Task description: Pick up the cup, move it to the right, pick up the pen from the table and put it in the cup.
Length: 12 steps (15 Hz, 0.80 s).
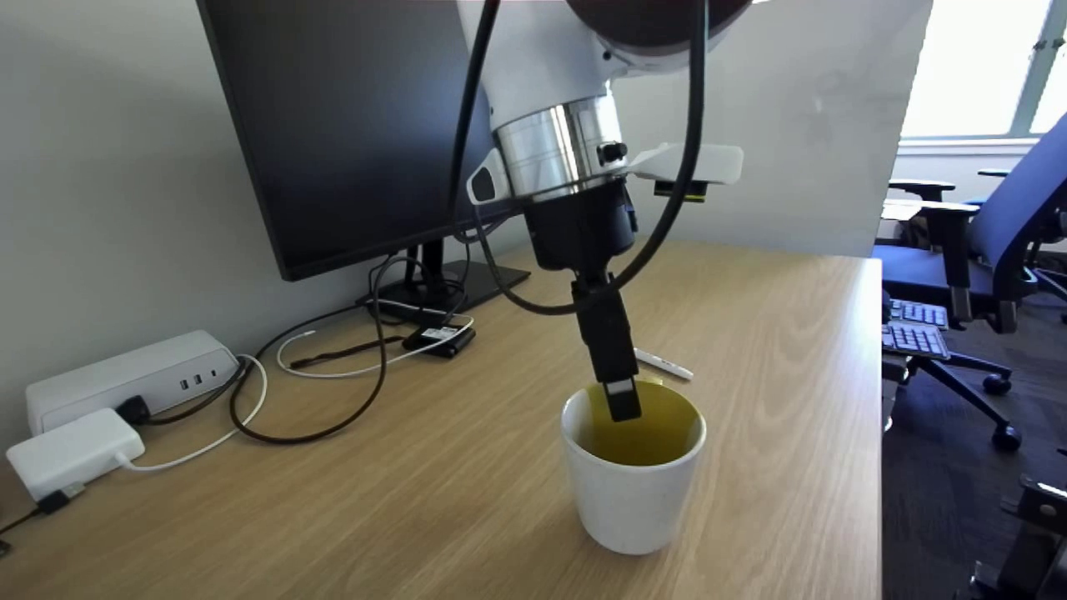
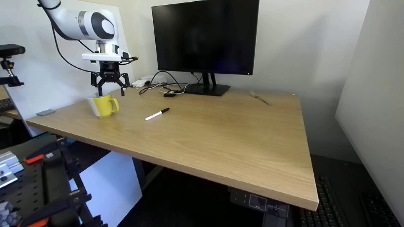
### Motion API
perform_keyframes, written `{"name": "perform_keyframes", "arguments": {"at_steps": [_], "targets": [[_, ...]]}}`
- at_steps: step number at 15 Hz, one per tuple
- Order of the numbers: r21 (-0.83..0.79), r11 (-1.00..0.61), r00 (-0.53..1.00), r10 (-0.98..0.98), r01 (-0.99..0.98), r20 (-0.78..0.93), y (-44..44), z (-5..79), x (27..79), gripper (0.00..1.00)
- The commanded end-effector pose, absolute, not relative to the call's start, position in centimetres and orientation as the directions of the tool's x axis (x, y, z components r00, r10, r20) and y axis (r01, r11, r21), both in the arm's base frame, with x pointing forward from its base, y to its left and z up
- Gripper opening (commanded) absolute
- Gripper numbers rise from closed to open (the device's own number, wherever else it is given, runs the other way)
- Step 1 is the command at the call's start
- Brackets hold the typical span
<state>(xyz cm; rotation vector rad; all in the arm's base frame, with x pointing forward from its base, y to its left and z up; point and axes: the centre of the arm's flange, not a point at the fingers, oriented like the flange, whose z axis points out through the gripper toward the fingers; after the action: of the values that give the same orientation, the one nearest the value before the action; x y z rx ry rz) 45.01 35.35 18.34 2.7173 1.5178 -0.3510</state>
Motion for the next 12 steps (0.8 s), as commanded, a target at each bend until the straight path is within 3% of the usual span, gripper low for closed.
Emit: {"name": "perform_keyframes", "arguments": {"at_steps": [1, 3, 4, 6, 12], "targets": [[-0.128, -0.513, 0.488, 0.853, 0.849, -0.186, 34.8, 17.0, 44.9, 1.00], [-0.139, -0.511, 0.482, 0.854, 0.848, -0.197, 34.8, 16.1, 44.5, 1.00], [-0.144, -0.509, 0.480, 0.855, 0.848, -0.198, 34.9, 15.7, 44.3, 0.75], [-0.152, -0.507, 0.476, 0.856, 0.849, -0.201, 35.1, 15.3, 43.8, 0.68], [-0.151, -0.500, 0.467, 0.860, 0.853, -0.208, 35.9, 15.2, 43.1, 0.25]]}}
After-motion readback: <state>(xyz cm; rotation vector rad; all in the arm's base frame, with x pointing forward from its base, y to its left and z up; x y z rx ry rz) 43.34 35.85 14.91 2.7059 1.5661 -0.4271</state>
